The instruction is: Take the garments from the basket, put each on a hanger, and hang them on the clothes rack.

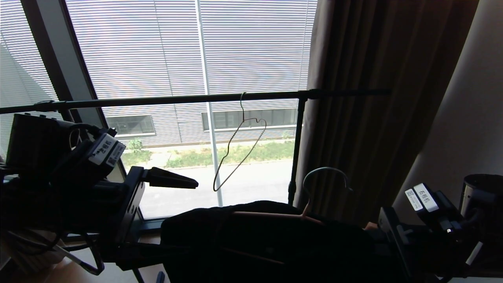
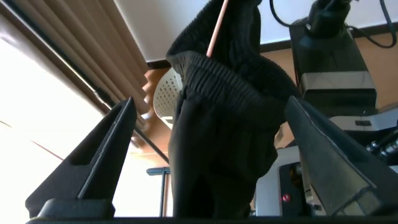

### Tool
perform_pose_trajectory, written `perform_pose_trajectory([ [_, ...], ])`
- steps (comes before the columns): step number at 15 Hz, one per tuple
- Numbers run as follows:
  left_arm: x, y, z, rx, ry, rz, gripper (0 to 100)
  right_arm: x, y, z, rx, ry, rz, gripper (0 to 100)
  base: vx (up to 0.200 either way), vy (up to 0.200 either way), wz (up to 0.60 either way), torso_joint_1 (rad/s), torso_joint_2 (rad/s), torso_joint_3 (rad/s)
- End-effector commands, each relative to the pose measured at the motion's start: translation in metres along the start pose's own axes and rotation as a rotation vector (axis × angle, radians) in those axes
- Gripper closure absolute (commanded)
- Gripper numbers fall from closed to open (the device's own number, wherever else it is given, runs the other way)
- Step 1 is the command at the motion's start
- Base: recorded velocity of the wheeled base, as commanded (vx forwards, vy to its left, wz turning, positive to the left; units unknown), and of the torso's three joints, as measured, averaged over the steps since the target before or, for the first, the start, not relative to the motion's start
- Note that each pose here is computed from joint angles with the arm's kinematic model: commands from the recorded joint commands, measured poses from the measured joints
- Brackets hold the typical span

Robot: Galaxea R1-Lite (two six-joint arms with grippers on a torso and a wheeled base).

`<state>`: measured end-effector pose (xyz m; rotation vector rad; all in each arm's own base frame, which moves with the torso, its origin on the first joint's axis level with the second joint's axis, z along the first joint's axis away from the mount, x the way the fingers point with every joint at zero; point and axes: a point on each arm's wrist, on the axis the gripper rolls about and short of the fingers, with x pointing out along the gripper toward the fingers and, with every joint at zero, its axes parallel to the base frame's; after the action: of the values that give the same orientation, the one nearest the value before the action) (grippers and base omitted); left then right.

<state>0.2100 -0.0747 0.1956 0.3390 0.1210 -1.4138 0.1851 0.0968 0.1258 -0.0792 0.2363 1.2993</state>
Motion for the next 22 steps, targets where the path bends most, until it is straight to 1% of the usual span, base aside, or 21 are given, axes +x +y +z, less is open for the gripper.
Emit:
perform_pose_trajectory([
  [1,0.014,0.008,-0.014,-0.052,0.025,-0.041,0,0.001,0.004,0.001,-0.008,-0.003,0.013,100,0.0,0.0,0.0,0.0,0.0,0.0],
  [4,0.025,0.012,-0.02,-0.07,0.039,-0.066,0,0.001,0.005,0.001,-0.016,-0.003,0.021,100,0.0,0.0,0.0,0.0,0.0,0.0],
  [7,0.041,0.015,-0.026,-0.084,0.074,-0.09,0,0.002,0.005,0.002,-0.028,-0.005,0.022,100,0.0,0.0,0.0,0.0,0.0,0.0],
  [8,0.043,0.015,-0.026,-0.081,0.078,-0.095,100,0.002,0.005,0.002,-0.032,-0.006,0.021,100,0.0,0.0,0.0,0.0,0.0,0.0],
  [11,0.044,0.013,-0.024,-0.076,0.08,-0.098,100,0.002,0.005,0.003,-0.033,-0.008,0.02,100,0.0,0.0,0.0,0.0,0.0,0.0],
  [16,0.038,0.013,-0.022,-0.068,0.075,-0.078,100,0.003,0.002,0.004,-0.034,-0.006,0.003,100,0.0,0.0,0.0,0.0,0.0,0.0],
  [17,0.037,0.013,-0.021,-0.067,0.074,-0.074,100,0.002,0.002,0.003,-0.035,-0.004,-0.001,0,0.0,0.0,0.0,0.0,0.0,0.0],
  [19,0.03,0.014,-0.018,-0.061,0.068,-0.049,100,-0.004,-0.003,0.002,-0.046,-0.005,-0.039,0,0.0,0.0,0.0,0.0,0.0,0.0],
  [21,0.017,0.015,-0.015,-0.051,0.057,-0.005,100,-0.014,-0.014,-0.002,-0.102,0.001,-0.105,0,0.0,0.0,0.0,0.0,0.0,0.0],
  [22,0.009,0.015,-0.013,-0.047,0.052,0.024,100,-0.017,-0.017,-0.002,-0.107,0.0,-0.124,0,0.0,0.0,0.0,0.0,0.0,0.0],
])
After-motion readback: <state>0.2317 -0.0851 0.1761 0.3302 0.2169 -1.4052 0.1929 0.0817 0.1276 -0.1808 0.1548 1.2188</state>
